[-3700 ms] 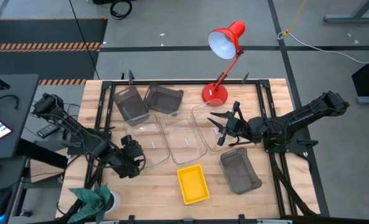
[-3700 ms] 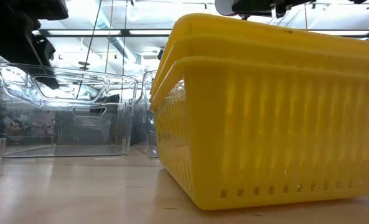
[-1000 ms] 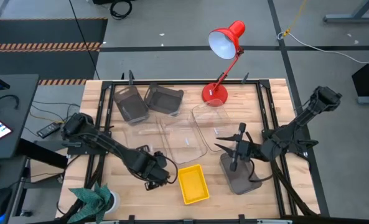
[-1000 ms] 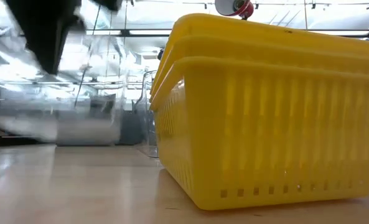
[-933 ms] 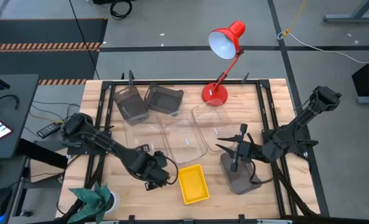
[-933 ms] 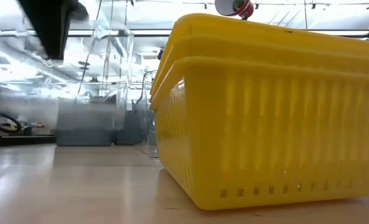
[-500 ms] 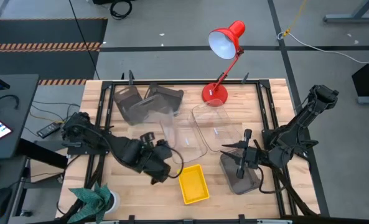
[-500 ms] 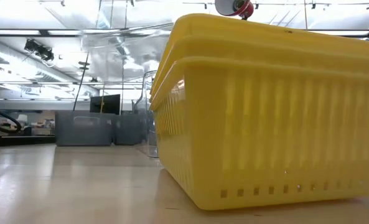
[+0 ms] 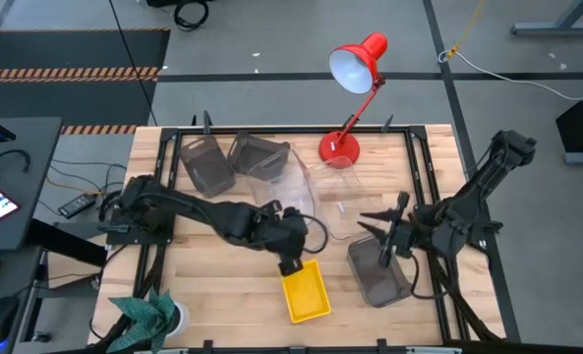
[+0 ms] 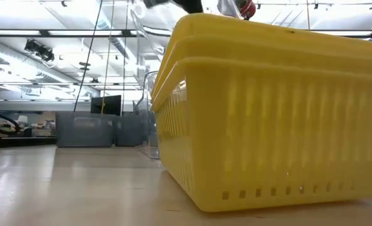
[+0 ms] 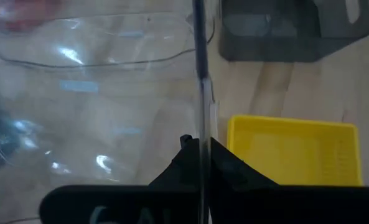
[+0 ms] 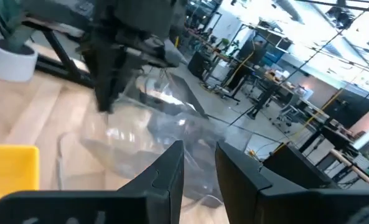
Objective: Stack baskets by color
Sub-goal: Stack the left transparent bin on the middle transparent bin, then stack the right transparent bin on the left transparent bin
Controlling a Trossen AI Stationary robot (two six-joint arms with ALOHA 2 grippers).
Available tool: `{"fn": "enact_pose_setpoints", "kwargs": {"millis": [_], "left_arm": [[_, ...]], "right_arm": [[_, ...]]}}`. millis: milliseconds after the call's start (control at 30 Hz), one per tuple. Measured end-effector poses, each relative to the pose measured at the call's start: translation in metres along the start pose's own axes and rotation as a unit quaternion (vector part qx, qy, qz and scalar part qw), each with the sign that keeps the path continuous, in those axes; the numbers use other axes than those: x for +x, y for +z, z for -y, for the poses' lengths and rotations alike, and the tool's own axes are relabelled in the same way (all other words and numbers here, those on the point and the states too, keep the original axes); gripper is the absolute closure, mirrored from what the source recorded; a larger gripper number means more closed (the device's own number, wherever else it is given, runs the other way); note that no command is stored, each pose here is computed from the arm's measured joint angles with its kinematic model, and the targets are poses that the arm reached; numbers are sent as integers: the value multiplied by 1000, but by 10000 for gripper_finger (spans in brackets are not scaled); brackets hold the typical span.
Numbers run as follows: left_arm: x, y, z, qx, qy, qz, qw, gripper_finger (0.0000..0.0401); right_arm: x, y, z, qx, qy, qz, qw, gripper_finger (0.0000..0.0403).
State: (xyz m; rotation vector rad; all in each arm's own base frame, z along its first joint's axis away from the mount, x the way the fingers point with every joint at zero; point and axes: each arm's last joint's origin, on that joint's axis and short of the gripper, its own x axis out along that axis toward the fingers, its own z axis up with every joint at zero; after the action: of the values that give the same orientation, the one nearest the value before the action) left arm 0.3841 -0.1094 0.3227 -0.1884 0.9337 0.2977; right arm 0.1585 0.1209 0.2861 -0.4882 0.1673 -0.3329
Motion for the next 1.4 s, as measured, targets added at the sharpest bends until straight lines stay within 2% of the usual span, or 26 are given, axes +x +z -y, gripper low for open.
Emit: {"fn": "enact_pose_setpoints", "kwargs": {"millis": [233, 467, 633, 733, 1000, 1100, 1233, 1400], "left_arm": [[31, 3, -4, -21, -15, -63, 998, 393], [40, -8, -1, -17, -19, -120, 992, 393], [42, -12, 3, 15, -18, -131, 991, 389], [43, -14, 6, 31, -14, -126, 991, 364], [43, -15, 7, 32, -6, -128, 991, 251], [41, -19, 8, 58, 16, -125, 990, 229], [37, -26, 10, 115, 75, -115, 984, 229], [30, -23, 3, 136, 82, -116, 980, 259]], "right_arm": [[-14, -5, 25, 24, 16, -3, 1000, 314], [-23, -5, 22, 49, 50, 8, 998, 314], [-25, -5, 18, 83, 74, 10, 994, 314], [-23, -6, 14, 95, 78, 5, 992, 313], [-16, -12, 4, 129, 137, -22, 982, 314], [-14, -16, 4, 144, 151, -41, 977, 314], [-16, -19, 2, 159, 156, -54, 973, 314], [-21, -19, 0, 163, 172, -53, 970, 315]]}}
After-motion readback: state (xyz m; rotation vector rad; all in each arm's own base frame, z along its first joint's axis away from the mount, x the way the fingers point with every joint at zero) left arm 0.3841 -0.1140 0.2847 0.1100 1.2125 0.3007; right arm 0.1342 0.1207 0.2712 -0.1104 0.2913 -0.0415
